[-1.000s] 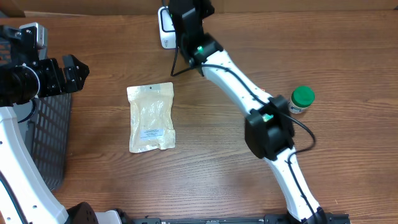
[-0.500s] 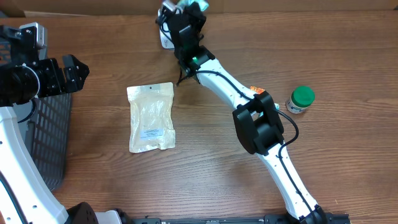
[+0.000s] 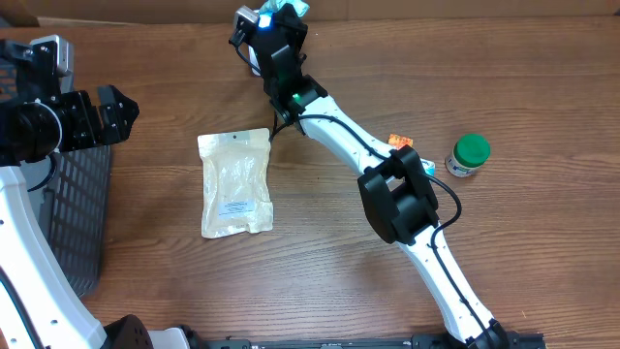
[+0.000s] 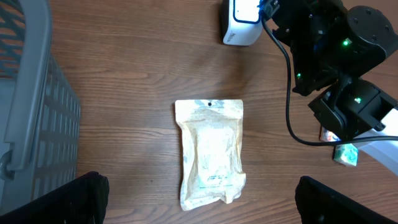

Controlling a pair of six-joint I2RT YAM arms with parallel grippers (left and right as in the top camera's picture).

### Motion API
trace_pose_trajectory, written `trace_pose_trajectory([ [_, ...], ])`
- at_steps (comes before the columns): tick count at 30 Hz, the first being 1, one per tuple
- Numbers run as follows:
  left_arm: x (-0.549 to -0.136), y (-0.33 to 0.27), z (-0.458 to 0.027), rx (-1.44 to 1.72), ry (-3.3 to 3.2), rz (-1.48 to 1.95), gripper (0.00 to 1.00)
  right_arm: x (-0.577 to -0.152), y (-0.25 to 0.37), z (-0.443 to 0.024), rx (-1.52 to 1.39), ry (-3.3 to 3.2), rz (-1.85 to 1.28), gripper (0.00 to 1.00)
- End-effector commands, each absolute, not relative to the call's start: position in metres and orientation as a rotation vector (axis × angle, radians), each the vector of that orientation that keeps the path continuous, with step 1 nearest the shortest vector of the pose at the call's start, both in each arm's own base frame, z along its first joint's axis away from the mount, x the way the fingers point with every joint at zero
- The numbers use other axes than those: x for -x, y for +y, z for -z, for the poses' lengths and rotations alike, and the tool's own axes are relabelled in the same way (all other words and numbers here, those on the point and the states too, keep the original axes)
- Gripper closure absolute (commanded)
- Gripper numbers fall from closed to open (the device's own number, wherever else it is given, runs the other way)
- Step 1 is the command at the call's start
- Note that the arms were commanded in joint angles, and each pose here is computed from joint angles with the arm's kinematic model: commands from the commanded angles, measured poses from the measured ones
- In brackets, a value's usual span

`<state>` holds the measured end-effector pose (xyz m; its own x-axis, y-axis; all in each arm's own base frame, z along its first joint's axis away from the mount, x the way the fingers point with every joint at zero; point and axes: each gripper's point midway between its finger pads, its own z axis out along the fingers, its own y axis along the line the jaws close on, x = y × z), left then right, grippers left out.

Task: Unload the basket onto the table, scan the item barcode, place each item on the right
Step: 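Carry the green pack up and hold it in front of the scanner, then carry the green pack right and set it beside the jar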

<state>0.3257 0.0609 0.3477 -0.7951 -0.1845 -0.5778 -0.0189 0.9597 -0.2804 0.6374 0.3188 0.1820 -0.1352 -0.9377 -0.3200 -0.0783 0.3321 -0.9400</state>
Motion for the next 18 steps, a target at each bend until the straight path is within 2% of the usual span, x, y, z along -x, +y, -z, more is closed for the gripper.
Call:
trace_pose_trajectory([
  [1,-0.322,0.058,-0.357,0.097,2.442,0.336,0.00,-0.632,0.317,-0.213,0.872,1.504,0.995,0.96],
  [4,-0.322,0.058,-0.357,0.097,2.442,0.336,0.01,-0.626,0.299,-0.239,0.680,1.548,0.984,0.96],
  [10,-0.322,0.058,-0.357,0.097,2.442,0.336,0.00,-0.592,0.247,-0.323,0.253,1.628,0.942,0.96],
  [12,-0.322,0.058,-0.357,0.097,2.442,0.336,0.01,-0.580,0.242,-0.328,0.230,1.703,0.837,0.96],
  [15,-0.323,0.058,-0.356,0.097,2.442,0.336,0.00,-0.559,0.254,-0.313,0.361,1.903,0.476,0.96],
  [18,-0.323,0.058,-0.356,0.097,2.442,0.336,0.00,-0.537,0.244,-0.324,0.318,2.023,0.199,0.96],
])
